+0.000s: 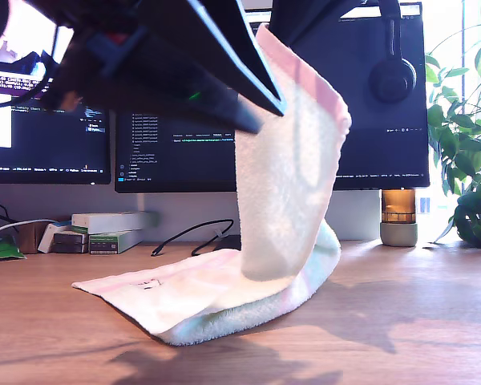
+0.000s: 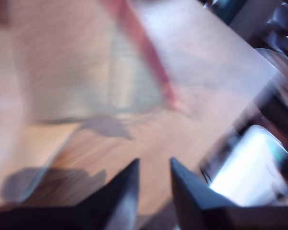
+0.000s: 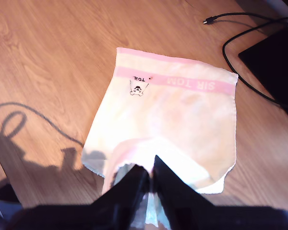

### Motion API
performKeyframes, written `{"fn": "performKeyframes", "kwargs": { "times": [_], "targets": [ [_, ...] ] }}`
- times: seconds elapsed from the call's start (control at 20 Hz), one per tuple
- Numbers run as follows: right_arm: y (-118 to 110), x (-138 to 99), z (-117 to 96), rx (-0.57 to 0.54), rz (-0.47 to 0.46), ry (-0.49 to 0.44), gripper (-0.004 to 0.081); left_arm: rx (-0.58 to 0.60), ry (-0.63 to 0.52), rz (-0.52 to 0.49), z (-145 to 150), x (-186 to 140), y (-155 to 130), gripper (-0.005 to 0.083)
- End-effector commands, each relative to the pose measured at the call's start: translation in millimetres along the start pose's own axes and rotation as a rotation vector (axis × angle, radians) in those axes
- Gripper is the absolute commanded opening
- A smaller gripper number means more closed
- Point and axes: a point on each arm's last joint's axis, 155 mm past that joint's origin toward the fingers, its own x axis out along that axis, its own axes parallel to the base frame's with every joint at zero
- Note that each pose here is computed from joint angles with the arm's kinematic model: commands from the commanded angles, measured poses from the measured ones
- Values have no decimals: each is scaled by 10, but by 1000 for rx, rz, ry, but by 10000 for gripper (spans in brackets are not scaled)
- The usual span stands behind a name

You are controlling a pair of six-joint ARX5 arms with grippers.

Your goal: Fold the tea towel to a neat square and place it to the right

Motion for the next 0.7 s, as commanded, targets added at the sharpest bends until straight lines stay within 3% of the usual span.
{"fn": "performKeyframes", "kwargs": {
  "times": [0.0,0.3,0.5,0.65],
  "targets": [
    [-32,26,-17,0,-4,13,-12,-1,-101,128,-13,-54,88,186],
    [-91,24,-53,-3,-7,22,-12,15,-326,284,-47,-185,-17,448],
    [-88,24,-48,-3,-7,20,-12,70,-378,385,-247,92,64,537],
    [-83,24,-50,-2,-5,21,-12,69,-421,439,-276,226,159,541]
  ]
}}
